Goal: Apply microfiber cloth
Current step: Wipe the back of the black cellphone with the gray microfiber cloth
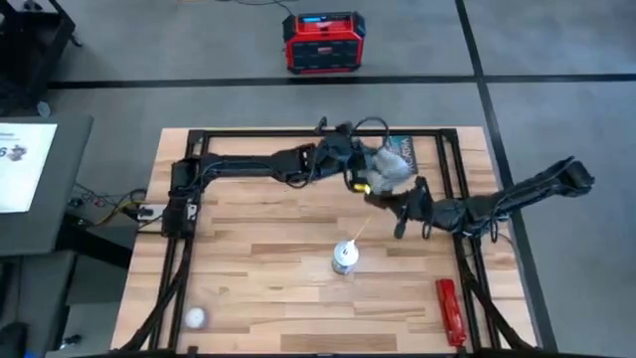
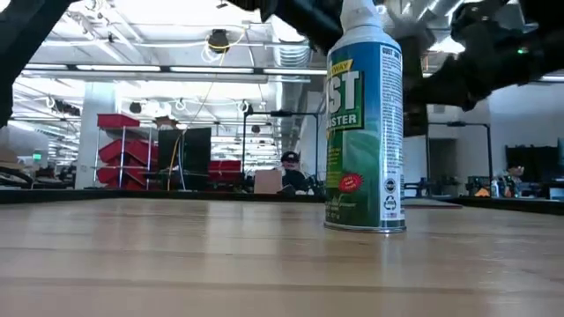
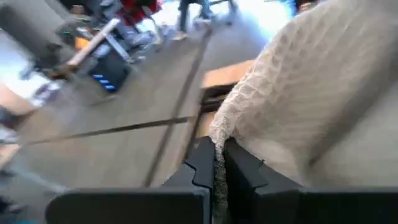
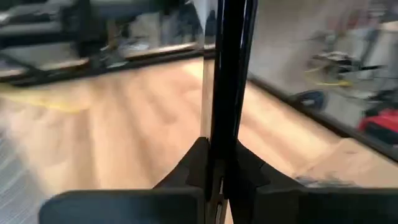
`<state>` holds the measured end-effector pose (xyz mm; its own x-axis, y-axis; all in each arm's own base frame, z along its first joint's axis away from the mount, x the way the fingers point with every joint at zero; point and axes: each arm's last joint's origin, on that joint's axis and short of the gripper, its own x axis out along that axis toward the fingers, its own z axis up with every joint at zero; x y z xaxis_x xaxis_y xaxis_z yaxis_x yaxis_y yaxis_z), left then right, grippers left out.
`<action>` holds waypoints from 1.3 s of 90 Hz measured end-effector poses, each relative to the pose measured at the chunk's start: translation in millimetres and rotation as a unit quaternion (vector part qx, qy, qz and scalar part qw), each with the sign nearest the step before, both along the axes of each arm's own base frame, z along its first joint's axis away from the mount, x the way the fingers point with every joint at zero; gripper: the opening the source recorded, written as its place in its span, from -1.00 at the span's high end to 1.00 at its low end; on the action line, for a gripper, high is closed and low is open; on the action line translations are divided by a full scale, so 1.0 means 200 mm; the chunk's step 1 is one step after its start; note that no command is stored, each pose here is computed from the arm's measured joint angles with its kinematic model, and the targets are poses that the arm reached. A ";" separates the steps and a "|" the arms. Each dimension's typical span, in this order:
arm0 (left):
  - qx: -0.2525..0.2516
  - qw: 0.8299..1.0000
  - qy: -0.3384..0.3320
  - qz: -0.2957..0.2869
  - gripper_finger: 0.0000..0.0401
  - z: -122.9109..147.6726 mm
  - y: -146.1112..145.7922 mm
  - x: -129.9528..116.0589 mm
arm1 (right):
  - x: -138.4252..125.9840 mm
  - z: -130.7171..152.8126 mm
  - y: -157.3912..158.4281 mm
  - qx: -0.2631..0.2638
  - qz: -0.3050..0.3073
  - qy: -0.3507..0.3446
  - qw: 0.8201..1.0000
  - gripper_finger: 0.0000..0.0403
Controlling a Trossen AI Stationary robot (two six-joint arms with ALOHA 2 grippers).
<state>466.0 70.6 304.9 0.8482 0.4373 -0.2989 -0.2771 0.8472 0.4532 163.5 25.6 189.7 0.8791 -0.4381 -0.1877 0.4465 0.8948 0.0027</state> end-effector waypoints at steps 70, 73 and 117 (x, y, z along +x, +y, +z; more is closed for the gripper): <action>0.024 1.000 0.007 -0.016 1.00 0.16 -0.25 -0.13 | -0.03 -0.05 -0.11 -0.013 -0.157 0.036 0.987 0.94; 0.017 1.000 0.010 -0.019 1.00 0.15 -0.26 -0.13 | -0.03 -0.05 -0.12 -0.012 -0.159 0.034 0.987 0.94; -0.070 0.994 -0.082 -0.028 1.00 -0.19 -0.31 -0.13 | -0.05 0.03 -0.10 0.002 -0.132 -0.020 0.991 0.94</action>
<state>440.8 8.6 265.9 0.9119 0.3527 -0.2097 -0.2887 0.9147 0.2829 153.6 5.0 195.2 0.7415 -0.6523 -0.1572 0.6637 0.7474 0.0293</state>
